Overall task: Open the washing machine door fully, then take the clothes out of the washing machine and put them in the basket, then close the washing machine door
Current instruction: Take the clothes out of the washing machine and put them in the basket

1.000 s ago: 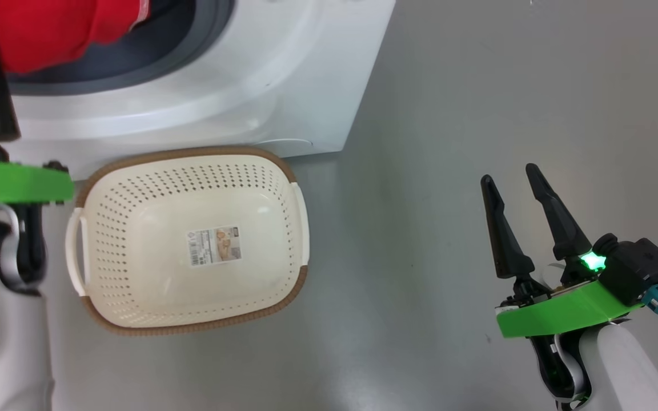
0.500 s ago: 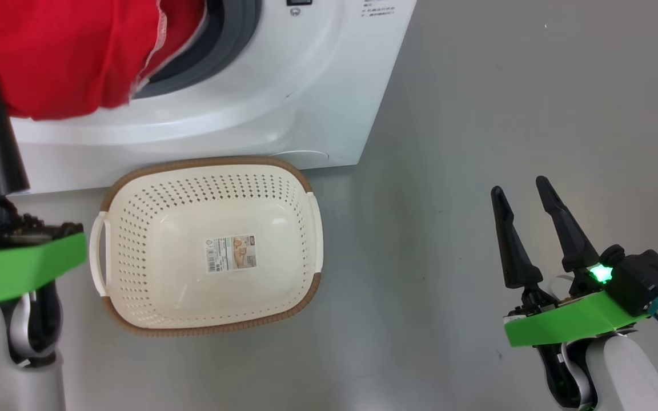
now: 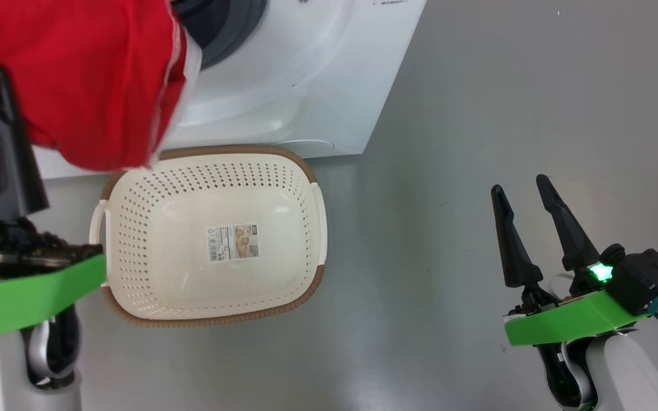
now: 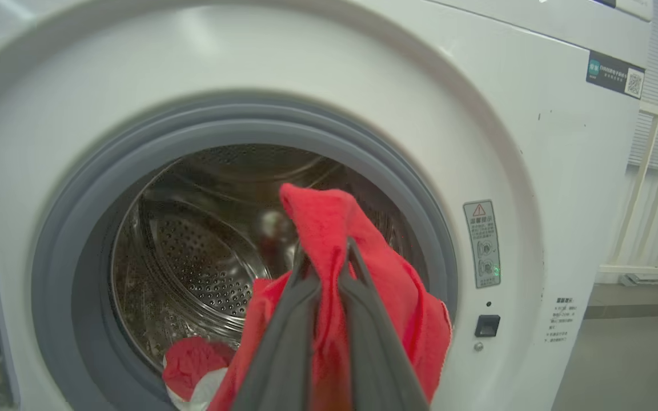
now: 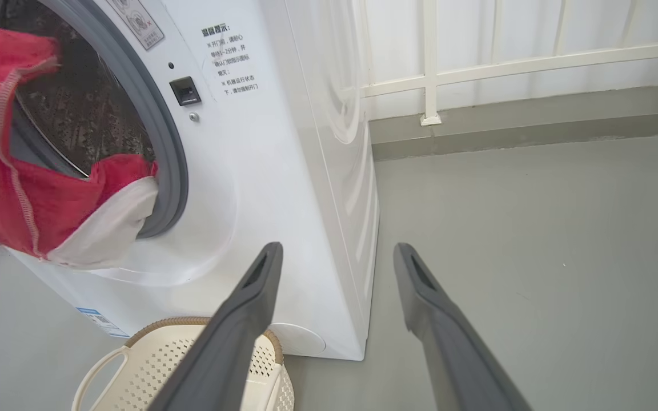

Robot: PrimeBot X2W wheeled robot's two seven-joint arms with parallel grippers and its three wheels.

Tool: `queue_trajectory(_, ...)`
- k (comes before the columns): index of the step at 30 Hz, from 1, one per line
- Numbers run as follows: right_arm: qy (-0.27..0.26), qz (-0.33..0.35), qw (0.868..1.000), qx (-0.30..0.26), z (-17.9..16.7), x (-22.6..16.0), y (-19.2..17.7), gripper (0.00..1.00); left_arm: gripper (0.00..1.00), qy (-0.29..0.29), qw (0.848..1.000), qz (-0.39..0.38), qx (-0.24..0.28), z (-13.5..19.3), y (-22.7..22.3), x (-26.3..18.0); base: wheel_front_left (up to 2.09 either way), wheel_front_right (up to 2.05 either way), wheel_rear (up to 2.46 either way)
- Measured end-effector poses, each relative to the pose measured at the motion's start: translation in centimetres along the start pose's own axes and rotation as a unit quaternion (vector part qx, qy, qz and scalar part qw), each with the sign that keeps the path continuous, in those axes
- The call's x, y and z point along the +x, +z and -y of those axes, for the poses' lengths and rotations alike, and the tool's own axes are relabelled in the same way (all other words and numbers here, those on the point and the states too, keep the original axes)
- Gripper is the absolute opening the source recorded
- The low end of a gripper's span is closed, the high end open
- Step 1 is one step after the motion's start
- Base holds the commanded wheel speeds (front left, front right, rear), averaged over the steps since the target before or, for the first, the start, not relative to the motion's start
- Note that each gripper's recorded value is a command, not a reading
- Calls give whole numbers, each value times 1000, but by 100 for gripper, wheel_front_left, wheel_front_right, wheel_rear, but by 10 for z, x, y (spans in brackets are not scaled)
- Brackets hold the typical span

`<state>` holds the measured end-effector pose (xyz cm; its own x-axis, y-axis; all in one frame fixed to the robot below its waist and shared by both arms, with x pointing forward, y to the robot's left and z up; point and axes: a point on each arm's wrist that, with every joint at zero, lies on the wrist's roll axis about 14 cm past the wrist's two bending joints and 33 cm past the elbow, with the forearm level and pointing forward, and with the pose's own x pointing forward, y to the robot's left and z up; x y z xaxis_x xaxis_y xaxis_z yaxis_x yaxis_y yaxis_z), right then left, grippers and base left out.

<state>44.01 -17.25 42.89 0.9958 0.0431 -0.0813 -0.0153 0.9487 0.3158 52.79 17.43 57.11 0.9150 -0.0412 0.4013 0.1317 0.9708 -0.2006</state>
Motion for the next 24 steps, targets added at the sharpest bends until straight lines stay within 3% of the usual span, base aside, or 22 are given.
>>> queue_trajectory(9,-6,-9,1000,1,5,2,-7,100,0,19,993,-116,-18,-8,-77,-26,0,0,0)
queue_trajectory(24,-14,-19,1000,3,15,19,-22,100,0,34,955,-293,-39,-17,-195,-86,0,0,0)
